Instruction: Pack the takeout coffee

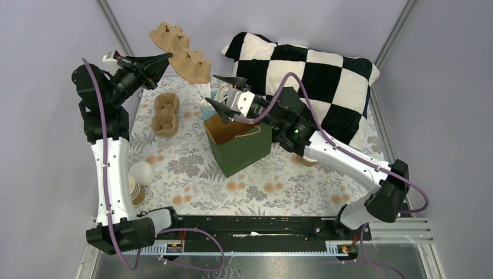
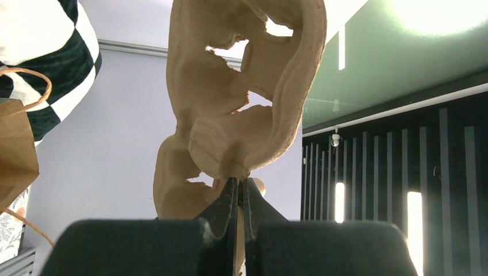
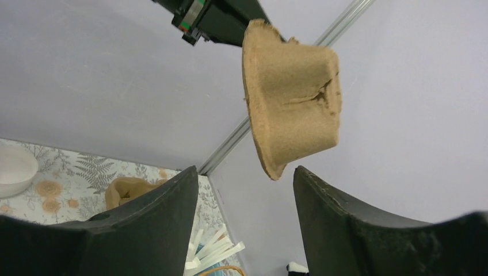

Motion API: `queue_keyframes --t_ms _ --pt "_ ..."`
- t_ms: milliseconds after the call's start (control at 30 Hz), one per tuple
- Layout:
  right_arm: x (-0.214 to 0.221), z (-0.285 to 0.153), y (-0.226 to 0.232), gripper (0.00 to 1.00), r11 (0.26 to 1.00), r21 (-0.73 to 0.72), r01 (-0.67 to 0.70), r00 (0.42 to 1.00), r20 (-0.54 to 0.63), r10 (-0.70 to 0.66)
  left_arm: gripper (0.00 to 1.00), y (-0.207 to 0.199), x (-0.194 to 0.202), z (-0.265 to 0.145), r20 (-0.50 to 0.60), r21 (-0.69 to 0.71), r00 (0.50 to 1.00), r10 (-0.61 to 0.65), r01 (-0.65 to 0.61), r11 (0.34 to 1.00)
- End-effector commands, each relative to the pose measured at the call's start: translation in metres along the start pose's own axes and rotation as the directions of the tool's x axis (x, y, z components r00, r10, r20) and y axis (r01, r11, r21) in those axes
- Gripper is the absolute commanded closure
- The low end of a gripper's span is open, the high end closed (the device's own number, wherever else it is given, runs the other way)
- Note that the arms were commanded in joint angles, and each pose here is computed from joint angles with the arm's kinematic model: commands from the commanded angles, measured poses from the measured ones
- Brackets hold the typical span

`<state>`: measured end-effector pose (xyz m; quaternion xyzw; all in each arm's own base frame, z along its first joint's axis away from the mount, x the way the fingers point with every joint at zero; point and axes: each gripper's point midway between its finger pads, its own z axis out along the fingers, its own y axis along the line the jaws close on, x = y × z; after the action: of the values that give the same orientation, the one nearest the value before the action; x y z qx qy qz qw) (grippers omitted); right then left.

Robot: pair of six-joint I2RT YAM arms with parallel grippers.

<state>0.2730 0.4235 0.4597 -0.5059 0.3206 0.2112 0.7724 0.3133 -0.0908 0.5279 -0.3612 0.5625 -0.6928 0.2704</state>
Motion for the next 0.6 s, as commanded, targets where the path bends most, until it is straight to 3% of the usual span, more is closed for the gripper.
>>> queue_keyframes --t_ms 0,400,567 --pt "-0.052 -0.010 -0.033 0.35 0.992 0.098 0.074 0.992 0.096 -0.083 1.00 -0.009 0.006 -0.002 -0.026 0.022 0.999 -0.035 0.036 0.999" --pt "-0.050 0.022 -0.024 0.57 0.991 0.043 0.126 0.984 0.120 -0.131 1.00 0.001 0.004 -0.002 -0.026 -0.004 0.998 -0.056 0.056 0.998" --pt "-0.045 0.029 -0.014 0.60 0.988 0.025 0.151 0.982 0.113 -0.153 1.00 0.003 0.004 -0.002 -0.028 -0.002 0.998 -0.064 0.064 0.998"
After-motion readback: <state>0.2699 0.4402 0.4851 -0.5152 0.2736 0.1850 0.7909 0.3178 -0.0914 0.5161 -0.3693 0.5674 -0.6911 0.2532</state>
